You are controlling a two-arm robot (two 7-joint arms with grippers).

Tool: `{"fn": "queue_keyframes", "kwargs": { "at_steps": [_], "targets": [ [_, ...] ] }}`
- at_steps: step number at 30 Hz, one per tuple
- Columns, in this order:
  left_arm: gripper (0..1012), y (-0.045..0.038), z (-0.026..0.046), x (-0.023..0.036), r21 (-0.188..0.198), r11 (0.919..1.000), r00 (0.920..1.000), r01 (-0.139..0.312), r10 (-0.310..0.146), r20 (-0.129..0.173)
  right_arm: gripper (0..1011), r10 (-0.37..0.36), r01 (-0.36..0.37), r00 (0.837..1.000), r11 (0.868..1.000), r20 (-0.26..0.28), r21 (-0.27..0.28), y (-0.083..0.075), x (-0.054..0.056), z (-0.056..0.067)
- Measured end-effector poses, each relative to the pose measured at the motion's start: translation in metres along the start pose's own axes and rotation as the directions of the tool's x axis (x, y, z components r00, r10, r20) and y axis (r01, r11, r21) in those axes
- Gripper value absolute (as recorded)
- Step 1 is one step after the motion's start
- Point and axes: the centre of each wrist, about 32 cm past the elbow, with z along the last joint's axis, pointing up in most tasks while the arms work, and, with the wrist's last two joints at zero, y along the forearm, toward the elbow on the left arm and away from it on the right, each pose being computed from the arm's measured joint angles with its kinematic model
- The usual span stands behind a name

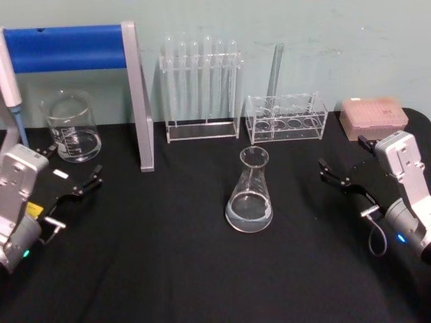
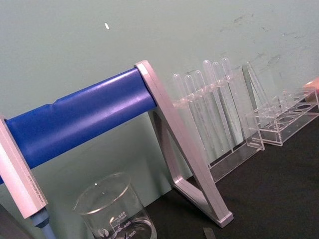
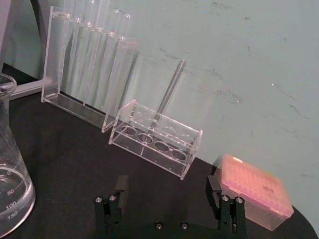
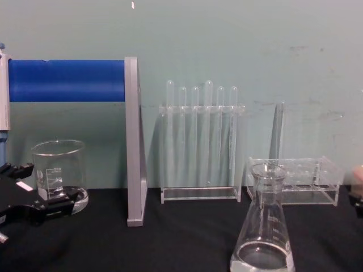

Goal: Grasp the erlenmeyer flask with one hand, shake it three times, then place it back.

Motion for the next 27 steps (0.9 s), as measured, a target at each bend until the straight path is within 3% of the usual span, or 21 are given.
{"fn": "queue_keyframes", "kwargs": {
  "at_steps": [27],
  "targets": [
    [1001, 0.0, 0.0, 0.0, 0.0, 1.0, 1.0, 0.0, 0.0, 0.0, 1003, 0.0, 0.0, 1.0, 1.0, 0.0, 0.0, 0.0, 0.0, 0.0]
  ]
}}
